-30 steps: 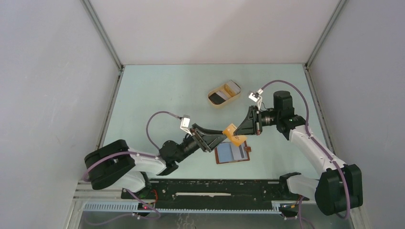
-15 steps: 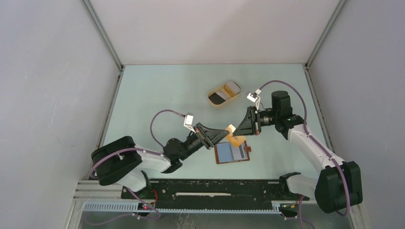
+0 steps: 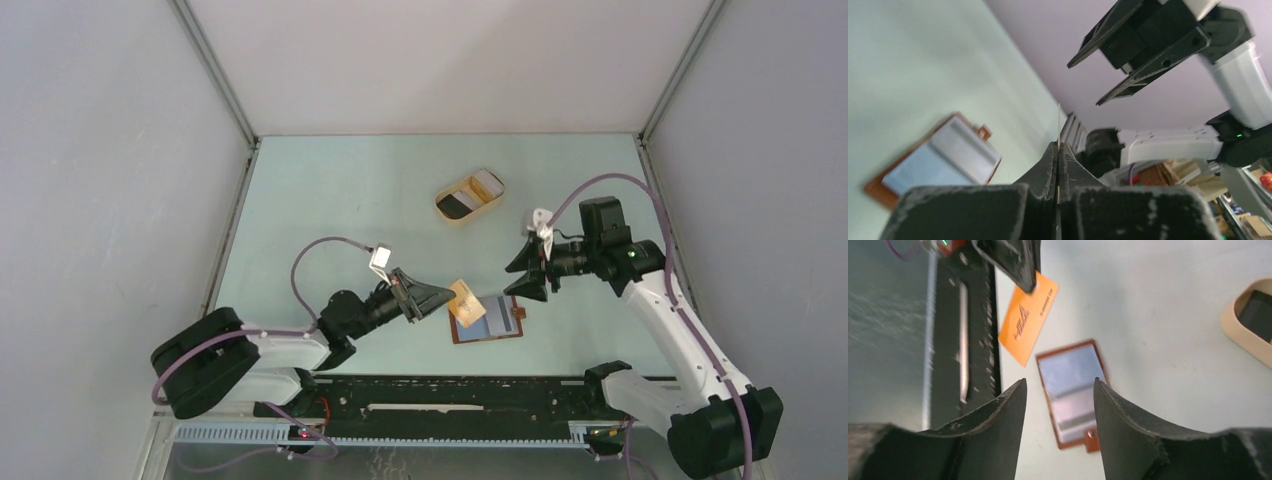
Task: Put the credit cards into the card holder
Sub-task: Pick up the credit card from the storage box, then insert the credit card into the card holder.
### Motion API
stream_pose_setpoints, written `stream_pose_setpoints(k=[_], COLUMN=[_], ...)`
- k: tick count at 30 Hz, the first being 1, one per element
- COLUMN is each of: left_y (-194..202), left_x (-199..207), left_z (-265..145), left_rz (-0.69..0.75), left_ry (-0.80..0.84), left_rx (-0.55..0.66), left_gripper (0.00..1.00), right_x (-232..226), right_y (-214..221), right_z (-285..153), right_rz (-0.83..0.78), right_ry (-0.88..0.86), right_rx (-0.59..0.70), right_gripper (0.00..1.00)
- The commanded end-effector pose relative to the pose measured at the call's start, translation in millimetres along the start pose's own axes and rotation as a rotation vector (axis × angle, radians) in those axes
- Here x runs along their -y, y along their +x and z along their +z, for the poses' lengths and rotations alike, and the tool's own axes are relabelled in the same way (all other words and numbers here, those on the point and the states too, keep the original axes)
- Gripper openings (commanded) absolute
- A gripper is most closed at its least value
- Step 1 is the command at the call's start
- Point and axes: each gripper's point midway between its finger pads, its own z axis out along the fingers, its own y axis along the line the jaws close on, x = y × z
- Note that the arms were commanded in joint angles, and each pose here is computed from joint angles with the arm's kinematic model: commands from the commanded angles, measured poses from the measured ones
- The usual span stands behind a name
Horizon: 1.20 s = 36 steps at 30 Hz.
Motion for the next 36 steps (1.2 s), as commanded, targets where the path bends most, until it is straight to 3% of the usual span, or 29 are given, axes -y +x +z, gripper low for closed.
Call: stream_pose_setpoints(k=[1,7,12,17,24,36], left_y=[37.9,44.0,39.4,41.0,52.5,57.5], left_x=[-23.3,-42.5,-46.2,-70.6,-91.7,-118.3], left_z=[-6.0,4.4,28.3,37.6,35.6,31.7], left_rz=[0.002,-0.011,-0.115,-0.254,-0.251,-0.249], left_ry=[-0.135,-0.191,-0.073,-0.045,-0.097,-0.208], left_rx=[-0.252,-0.293,-0.272,-0.264,-0.281,-0.273], left_gripper=[0.0,0.0,0.0,0.0,0.0,0.0], right_x=[0.7,4.0,18.1,27.1,38.7,44.6], right_y=[74.4,119.3,124.7,134.5,150.0,177.9], right_z=[-3.1,7.9,24.7,36.5,41.6,45.1], right_rz=[-0.269,-0.491,-0.582,-0.573,-0.526,-0.493], right_ry=[-0.006,-0.027,0.001,0.001,-0.005,-0.047], right_rx=[-0.228,-0.35,-0.413,-0.471,-0.538,-0.635], right_gripper=[0.58,0.56,0.46,0.36,0.26,0.2])
